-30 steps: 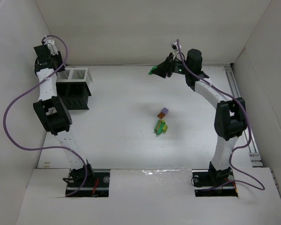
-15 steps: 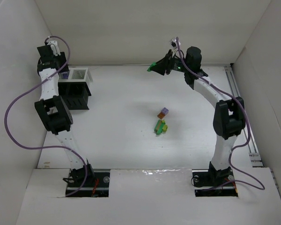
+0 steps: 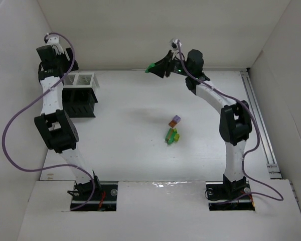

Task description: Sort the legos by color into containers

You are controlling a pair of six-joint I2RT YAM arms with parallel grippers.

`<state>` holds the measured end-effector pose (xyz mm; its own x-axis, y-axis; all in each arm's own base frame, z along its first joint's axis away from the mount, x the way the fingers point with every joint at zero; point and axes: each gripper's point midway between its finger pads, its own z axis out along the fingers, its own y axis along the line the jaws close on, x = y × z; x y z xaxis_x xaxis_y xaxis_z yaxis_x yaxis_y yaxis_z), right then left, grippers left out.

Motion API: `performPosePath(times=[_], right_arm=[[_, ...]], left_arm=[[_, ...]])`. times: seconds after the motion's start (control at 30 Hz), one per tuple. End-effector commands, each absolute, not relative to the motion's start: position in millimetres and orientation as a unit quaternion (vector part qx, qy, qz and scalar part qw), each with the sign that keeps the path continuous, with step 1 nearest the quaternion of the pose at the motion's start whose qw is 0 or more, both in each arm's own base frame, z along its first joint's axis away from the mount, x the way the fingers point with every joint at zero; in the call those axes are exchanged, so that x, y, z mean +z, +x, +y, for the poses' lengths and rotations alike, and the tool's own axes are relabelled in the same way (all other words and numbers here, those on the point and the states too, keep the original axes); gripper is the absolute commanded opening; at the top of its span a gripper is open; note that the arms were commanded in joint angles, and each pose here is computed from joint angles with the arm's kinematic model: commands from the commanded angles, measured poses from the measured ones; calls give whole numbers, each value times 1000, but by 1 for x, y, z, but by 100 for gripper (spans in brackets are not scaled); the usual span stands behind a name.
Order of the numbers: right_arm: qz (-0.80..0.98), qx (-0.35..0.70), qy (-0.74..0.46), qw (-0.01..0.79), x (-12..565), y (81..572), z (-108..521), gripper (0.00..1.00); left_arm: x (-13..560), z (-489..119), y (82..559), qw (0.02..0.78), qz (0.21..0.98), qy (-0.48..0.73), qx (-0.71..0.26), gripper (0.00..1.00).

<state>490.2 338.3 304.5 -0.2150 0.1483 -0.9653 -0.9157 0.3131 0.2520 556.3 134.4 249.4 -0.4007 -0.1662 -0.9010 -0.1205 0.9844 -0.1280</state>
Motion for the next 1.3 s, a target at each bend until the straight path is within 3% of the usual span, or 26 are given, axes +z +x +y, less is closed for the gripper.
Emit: performPosePath(times=[0.0,0.07,0.27,0.57,0.7,0.73,0.83,1.03,1.27], right_arm=[[524,524,-333,583,346,482,386,0],[497,538,-335,593,366,477,411,0],[461,567,-338,593,349,466,487,0],[427,584,-288,627,350,453,531,0],[415,588,-300,625,358,442,526,0],[415,590,-302,623,368,439,517,0],[416,597,-315,609,385,432,497,0],[421,661,-398,477,400,391,444,0],[393,663,-480,419,389,346,415,0]], left_arm=[[427,105,535,702,709,-56,-36,70],[438,98,522,714,696,-62,-37,73],[489,83,460,751,657,-61,-32,83],[470,88,386,743,665,-76,10,90],[420,34,374,682,724,93,-57,83],[412,4,366,661,720,177,-114,77],[373,-22,350,591,732,270,-203,72],[350,-49,335,558,687,319,-339,75],[335,-85,340,517,656,385,-393,75]])
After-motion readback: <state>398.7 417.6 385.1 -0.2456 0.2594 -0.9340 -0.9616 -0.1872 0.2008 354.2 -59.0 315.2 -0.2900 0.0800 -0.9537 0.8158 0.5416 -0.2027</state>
